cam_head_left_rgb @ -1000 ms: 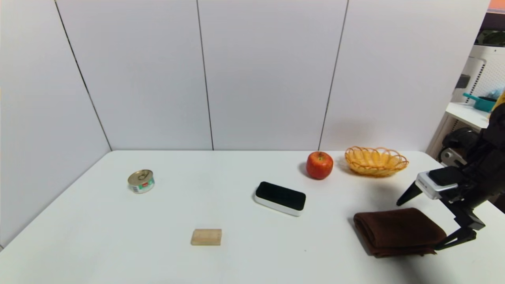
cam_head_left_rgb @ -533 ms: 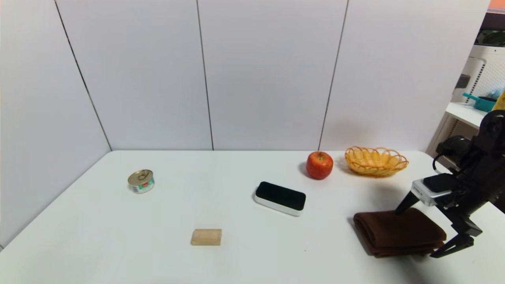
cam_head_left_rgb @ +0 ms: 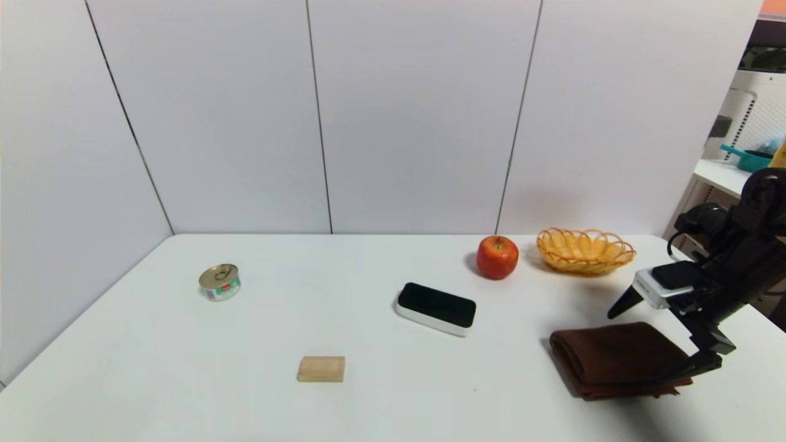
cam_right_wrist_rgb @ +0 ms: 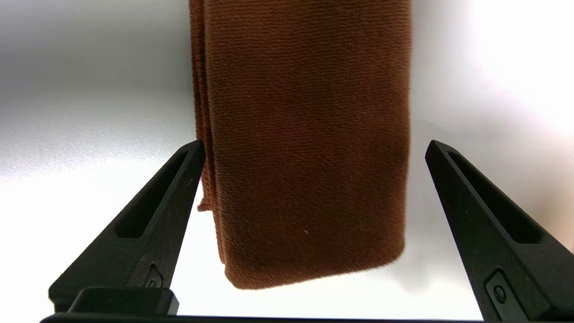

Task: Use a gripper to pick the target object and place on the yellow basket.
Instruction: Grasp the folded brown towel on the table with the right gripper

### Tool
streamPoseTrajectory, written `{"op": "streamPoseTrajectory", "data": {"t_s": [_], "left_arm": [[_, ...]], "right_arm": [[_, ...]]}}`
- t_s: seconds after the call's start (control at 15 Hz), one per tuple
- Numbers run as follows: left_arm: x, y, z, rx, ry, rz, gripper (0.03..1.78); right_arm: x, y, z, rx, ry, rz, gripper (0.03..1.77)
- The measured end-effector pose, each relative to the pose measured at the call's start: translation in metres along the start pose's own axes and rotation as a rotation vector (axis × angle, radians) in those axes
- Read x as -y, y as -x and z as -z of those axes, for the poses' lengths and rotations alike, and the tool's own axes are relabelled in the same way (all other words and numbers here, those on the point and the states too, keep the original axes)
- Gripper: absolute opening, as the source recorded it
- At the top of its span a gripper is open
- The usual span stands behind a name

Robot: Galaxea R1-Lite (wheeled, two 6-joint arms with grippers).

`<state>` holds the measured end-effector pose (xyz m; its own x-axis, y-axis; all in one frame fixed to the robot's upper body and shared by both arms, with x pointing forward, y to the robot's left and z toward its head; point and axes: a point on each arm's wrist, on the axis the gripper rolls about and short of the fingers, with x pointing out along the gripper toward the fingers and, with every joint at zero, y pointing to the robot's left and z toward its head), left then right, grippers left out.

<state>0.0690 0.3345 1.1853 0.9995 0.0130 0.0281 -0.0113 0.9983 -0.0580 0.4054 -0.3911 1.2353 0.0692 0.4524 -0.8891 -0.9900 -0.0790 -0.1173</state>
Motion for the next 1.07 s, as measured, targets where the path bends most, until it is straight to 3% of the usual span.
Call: {"op": "streamPoseTrajectory", "data": {"t_s": [1.07], "left_arm": [[0.0,0.0,0.0,0.0,0.0,0.0,1.69]], "right_arm": [[-0.001,-0.017,0.005,0.014,-0.008,-0.06,1.7]]}}
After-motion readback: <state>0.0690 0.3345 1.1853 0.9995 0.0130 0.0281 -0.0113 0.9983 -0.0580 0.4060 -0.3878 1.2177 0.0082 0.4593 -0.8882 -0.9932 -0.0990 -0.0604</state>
